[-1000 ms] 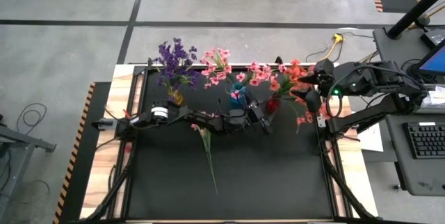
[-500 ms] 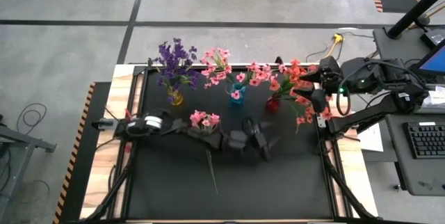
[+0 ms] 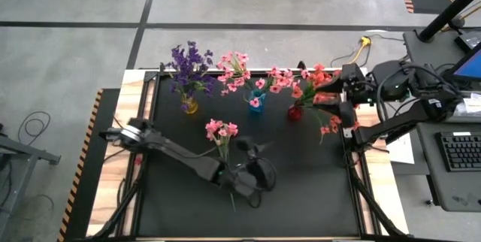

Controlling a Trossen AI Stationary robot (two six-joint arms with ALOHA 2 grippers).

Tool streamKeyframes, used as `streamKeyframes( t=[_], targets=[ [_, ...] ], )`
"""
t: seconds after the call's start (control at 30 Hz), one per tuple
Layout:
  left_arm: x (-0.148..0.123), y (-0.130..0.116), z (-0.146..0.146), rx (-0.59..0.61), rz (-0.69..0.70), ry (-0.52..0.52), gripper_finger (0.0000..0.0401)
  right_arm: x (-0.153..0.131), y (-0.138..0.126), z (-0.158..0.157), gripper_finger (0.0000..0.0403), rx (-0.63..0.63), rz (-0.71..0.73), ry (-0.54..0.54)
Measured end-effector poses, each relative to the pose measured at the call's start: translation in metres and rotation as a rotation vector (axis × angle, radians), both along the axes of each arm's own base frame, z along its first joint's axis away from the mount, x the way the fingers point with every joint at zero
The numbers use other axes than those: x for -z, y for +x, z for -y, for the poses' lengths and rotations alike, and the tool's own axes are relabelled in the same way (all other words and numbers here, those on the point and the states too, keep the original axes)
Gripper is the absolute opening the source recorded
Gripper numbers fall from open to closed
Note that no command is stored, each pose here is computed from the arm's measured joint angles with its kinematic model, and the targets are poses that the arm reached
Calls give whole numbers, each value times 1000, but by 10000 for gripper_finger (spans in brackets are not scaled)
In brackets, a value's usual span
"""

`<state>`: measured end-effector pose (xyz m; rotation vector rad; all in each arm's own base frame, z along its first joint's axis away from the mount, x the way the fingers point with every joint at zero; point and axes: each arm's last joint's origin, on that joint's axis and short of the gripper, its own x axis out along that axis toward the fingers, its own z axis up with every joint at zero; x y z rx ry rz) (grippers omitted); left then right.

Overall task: Sort flowers into vase by color
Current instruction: Put the pink flower into the blue vase

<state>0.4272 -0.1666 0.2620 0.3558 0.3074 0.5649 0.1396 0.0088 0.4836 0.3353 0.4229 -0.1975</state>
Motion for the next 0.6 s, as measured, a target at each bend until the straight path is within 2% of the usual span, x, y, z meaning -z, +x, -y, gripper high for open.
streamKeyframes(
  t=[0.07, 0.1, 0.13, 0.2, 0.23, 0.27, 0.3, 0.37, 0.47, 0.6],
  targets=[
    [-12, -23, 4, 43, -62, -112, 247, -1, 2, -3, 283, -29, -3, -4],
    [-21, -36, 4, 67, -99, -209, 247, -1, 3, -4, 282, -40, -5, -6],
    [-29, -49, 2, 89, -147, -336, 247, -2, 4, -5, 282, -48, -5, -7],
    [-39, -75, -3, 80, -271, -656, 247, -3, 6, -7, 282, -63, -5, -9],
    [-38, -86, -5, 14, -329, -795, 247, -4, 7, -9, 282, -68, -6, -9],
    [-35, -96, -3, -64, -377, -890, 247, -4, 9, -10, 283, -74, -9, -10],
    [-29, -105, -2, -143, -422, -923, 247, -3, 11, -11, 283, -80, -14, -11],
    [-17, -115, 4, -228, -498, -915, 247, -2, 15, -14, 282, -95, -26, -16],
    [-5, -123, 6, -376, -489, -957, 247, 1, 23, -17, 280, -109, -49, -22],
    [23, -119, 7, -473, -454, -965, 247, 6, 34, -21, 278, -119, -82, -28]
  ],
)
